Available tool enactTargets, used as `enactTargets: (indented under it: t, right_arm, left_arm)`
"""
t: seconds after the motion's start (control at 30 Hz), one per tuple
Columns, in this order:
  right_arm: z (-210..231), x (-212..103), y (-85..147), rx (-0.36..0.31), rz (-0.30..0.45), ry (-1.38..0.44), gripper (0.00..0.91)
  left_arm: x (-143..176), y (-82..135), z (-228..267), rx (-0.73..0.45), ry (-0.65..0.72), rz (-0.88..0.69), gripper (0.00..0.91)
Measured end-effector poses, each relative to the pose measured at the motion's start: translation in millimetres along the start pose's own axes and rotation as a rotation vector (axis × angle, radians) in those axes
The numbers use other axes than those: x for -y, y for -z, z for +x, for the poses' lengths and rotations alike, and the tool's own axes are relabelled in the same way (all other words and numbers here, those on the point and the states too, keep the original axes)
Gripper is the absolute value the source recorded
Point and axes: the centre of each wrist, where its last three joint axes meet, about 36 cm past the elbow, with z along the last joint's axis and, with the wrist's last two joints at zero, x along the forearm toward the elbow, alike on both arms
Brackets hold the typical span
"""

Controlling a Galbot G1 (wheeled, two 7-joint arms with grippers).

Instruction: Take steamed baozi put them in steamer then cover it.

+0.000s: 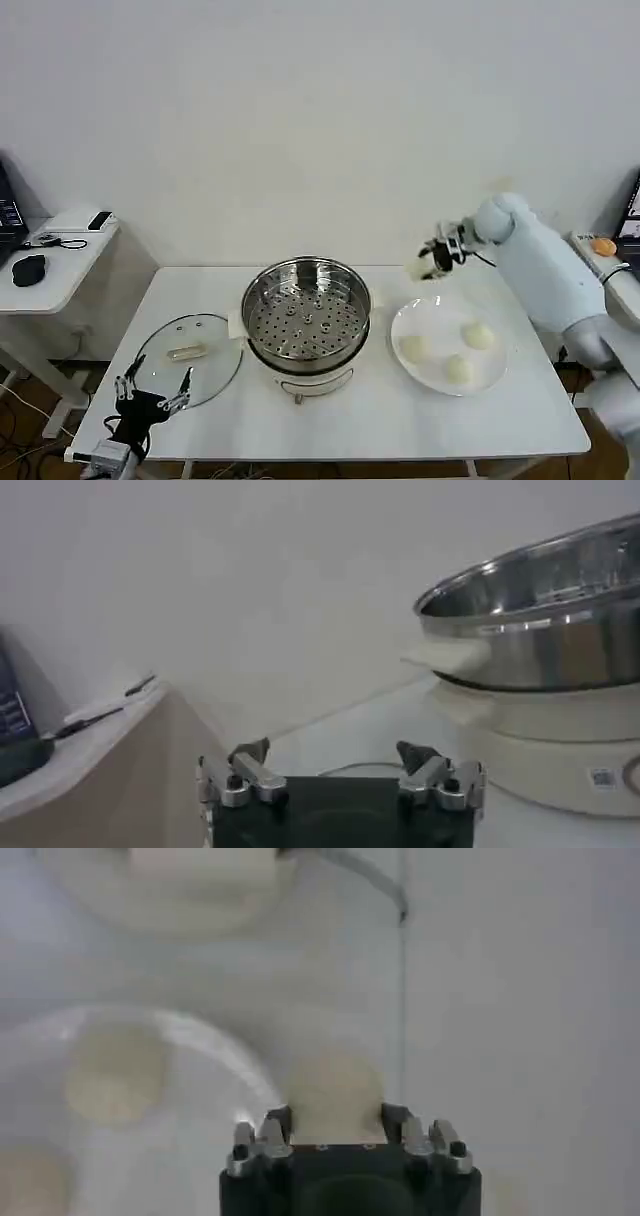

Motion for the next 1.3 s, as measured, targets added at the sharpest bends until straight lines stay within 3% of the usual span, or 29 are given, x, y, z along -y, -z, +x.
enactTargets:
  t: [0.23, 0.43, 0.57, 0.93, 1.3]
  right_arm:
    - [8.5, 34.1, 54.6, 0.108, 0.100, -0.004, 0.615]
    - [3.6, 48.5, 98.5, 0.162, 0.279, 0.012, 0.605]
    - [-1.6, 51.1, 126.1, 0.188, 0.439, 0.036, 0.605]
    - [-16.7, 42.6, 170.2, 0.157, 0.851, 0.056, 0.615]
    - [-25.9, 26.1, 199.6, 0.131, 1.112, 0.081, 0.615]
  left_arm:
    - [0.4, 6.0, 0.8, 0.016, 0.017, 0.003, 0.907]
    - [-0.2, 4.7, 3.0, 0.009, 0.025, -0.002, 0.907]
    - [-0.2, 4.2, 3.5, 0.006, 0.028, -0.006, 0.907]
    - [5.5, 7.5, 5.1, 0.004, 0.028, 0.003, 0.907]
    - [8.0, 6.5, 3.7, -0.011, 0.022, 0.020, 0.907]
